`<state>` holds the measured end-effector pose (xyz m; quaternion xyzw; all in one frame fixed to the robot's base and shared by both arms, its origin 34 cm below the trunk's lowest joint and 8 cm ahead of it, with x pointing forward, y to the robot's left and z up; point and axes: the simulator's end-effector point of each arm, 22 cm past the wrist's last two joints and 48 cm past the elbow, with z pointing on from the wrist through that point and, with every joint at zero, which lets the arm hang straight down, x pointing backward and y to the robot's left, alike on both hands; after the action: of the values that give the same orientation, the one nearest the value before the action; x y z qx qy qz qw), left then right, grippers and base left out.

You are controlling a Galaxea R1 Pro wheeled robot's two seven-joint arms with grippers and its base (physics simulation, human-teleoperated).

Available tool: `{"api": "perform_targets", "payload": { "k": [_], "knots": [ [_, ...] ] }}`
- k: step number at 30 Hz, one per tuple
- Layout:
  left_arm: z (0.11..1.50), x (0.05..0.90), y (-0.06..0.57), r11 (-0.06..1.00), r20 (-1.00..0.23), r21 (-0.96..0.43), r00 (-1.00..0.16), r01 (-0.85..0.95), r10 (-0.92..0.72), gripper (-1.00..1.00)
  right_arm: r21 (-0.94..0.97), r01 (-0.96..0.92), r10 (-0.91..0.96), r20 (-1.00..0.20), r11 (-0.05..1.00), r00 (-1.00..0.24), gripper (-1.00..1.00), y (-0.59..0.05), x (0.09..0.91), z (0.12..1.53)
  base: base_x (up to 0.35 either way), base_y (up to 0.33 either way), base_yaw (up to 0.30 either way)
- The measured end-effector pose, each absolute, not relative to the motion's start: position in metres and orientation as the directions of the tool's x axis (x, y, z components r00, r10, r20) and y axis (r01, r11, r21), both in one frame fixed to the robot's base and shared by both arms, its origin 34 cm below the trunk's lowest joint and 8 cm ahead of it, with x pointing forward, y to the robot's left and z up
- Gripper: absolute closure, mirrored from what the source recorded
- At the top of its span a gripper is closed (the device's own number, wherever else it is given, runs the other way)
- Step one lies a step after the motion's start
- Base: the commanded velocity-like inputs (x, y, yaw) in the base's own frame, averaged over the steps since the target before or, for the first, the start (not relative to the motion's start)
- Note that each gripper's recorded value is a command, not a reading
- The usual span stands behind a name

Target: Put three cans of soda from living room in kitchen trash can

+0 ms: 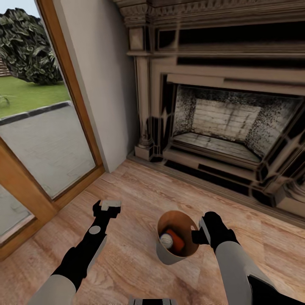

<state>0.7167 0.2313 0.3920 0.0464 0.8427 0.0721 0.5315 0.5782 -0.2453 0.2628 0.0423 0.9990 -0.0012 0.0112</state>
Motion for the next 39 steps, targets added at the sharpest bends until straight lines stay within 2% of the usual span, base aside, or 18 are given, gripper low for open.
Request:
{"api": "perform_targets", "payload": {
  "k": [22, 23, 39],
  "knots": [
    [0.376, 0.713, 0.23, 0.985, -0.878, 0.17, -0.452, 0.007, 0.155, -1.0, 0.013, 0.12, 0.12, -0.005, 0.993, -0.993, 1.0, -0.248, 0.581, 0.262, 0.0, 0.0, 0.0],
    [0.376, 0.713, 0.23, 0.985, -0.878, 0.17, -0.452, 0.007, 0.155, -1.0, 0.013, 0.12, 0.12, -0.005, 0.993, -0.993, -1.0, -0.248, 0.581, 0.262, 0.0, 0.0, 0.0],
    [0.376, 0.713, 0.23, 0.985, -0.878, 0.17, -0.453, 0.008, 0.155, -1.0, 0.019, 0.097, 0.097, 0.001, 0.995, -0.995, -1.0, -0.24, 0.573, 0.25, 0.0, 0.0, 0.0]
  ]
}}
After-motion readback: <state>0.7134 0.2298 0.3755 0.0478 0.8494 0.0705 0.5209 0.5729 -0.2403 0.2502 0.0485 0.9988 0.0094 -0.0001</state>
